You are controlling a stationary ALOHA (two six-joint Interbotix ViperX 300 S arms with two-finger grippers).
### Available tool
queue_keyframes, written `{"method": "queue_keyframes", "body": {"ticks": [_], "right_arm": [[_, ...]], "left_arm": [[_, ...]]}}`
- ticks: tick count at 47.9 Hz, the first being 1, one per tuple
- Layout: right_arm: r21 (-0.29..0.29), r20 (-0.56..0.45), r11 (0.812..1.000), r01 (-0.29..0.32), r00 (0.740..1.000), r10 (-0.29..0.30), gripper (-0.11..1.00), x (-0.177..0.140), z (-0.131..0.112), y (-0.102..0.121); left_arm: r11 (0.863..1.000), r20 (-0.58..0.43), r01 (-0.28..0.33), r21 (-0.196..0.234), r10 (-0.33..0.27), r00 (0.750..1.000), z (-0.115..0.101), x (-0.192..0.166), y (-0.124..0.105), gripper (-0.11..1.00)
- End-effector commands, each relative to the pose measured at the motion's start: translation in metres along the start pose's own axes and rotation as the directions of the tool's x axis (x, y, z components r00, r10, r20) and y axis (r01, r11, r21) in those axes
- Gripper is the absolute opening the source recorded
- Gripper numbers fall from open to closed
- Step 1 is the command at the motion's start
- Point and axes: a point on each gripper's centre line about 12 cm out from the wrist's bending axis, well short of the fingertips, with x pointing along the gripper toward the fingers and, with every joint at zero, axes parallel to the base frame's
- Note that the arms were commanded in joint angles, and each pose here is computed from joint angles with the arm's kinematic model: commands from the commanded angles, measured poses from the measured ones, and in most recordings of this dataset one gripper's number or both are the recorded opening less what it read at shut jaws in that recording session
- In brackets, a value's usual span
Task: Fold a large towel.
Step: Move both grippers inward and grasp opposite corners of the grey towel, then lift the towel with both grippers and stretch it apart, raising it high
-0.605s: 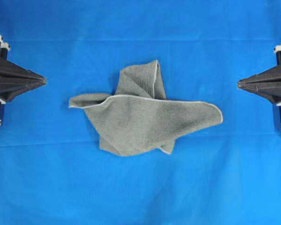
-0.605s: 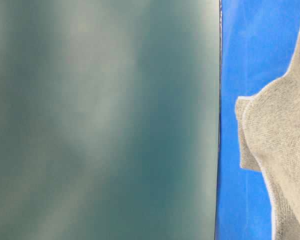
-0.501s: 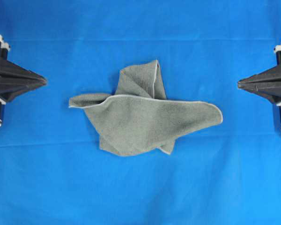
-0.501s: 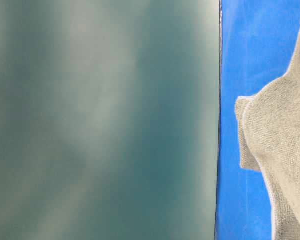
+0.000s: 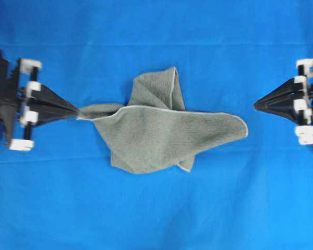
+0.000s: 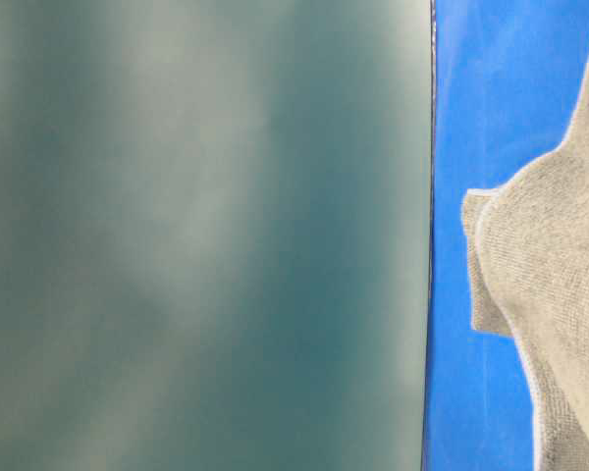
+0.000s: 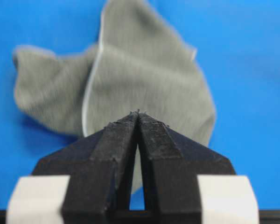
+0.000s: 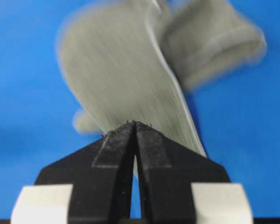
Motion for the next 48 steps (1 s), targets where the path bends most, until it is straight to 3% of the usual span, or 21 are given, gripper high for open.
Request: {"method": "queue_keyframes", "body": {"ticks": [1,5,8,12,15,17,29,42,45,48], "right_arm": [[0.019,-0.070,0.999,0.044,0.997,-0.042,0.01,0.013,-0.007,-0.006],[0.025,-0.142,0.997,0.080,0.987,-0.075,0.03,0.026,-0.017,-0.012],[0.029,-0.207,0.993,0.118,0.972,-0.109,0.21,0.038,-0.027,-0.019],[0.033,-0.274,0.986,0.162,0.950,-0.147,0.46,0.051,-0.037,-0.028],[0.029,-0.310,0.983,0.181,0.937,-0.163,0.63,0.061,-0.043,-0.032],[0.027,-0.325,0.982,0.187,0.931,-0.169,0.67,0.068,-0.046,-0.034],[0.019,-0.376,0.977,0.213,0.907,-0.190,0.64,0.102,-0.057,-0.041],[0.009,-0.433,0.972,0.237,0.877,-0.210,0.63,0.115,-0.068,-0.046],[0.010,-0.432,0.972,0.236,0.878,-0.209,0.57,0.115,-0.068,-0.045],[0.009,-0.432,0.972,0.236,0.878,-0.209,0.41,0.116,-0.067,-0.045]], "left_arm": [[1.000,-0.026,-0.008,-0.007,0.008,1.000,0.000,0.015,0.002,0.03],[0.999,-0.053,-0.029,-0.028,0.027,0.998,-0.009,0.027,0.007,0.22],[0.997,-0.072,-0.054,-0.060,0.049,0.996,-0.019,0.036,0.014,0.44],[0.995,-0.096,-0.067,-0.067,0.060,0.994,-0.031,0.047,0.018,0.68],[0.995,-0.119,-0.072,-0.067,0.064,0.991,-0.040,0.056,0.019,0.82],[0.995,-0.145,-0.079,-0.067,0.068,0.987,-0.047,0.061,0.021,0.87],[0.990,-0.298,-0.118,-0.074,0.091,0.950,-0.091,0.087,0.031,0.86],[0.990,-0.359,-0.128,-0.061,0.098,0.928,-0.101,0.089,0.036,0.84],[0.989,-0.386,-0.134,-0.060,0.101,0.917,-0.104,0.089,0.037,0.76],[0.989,-0.410,-0.140,-0.057,0.104,0.906,-0.106,0.088,0.040,0.62]]}}
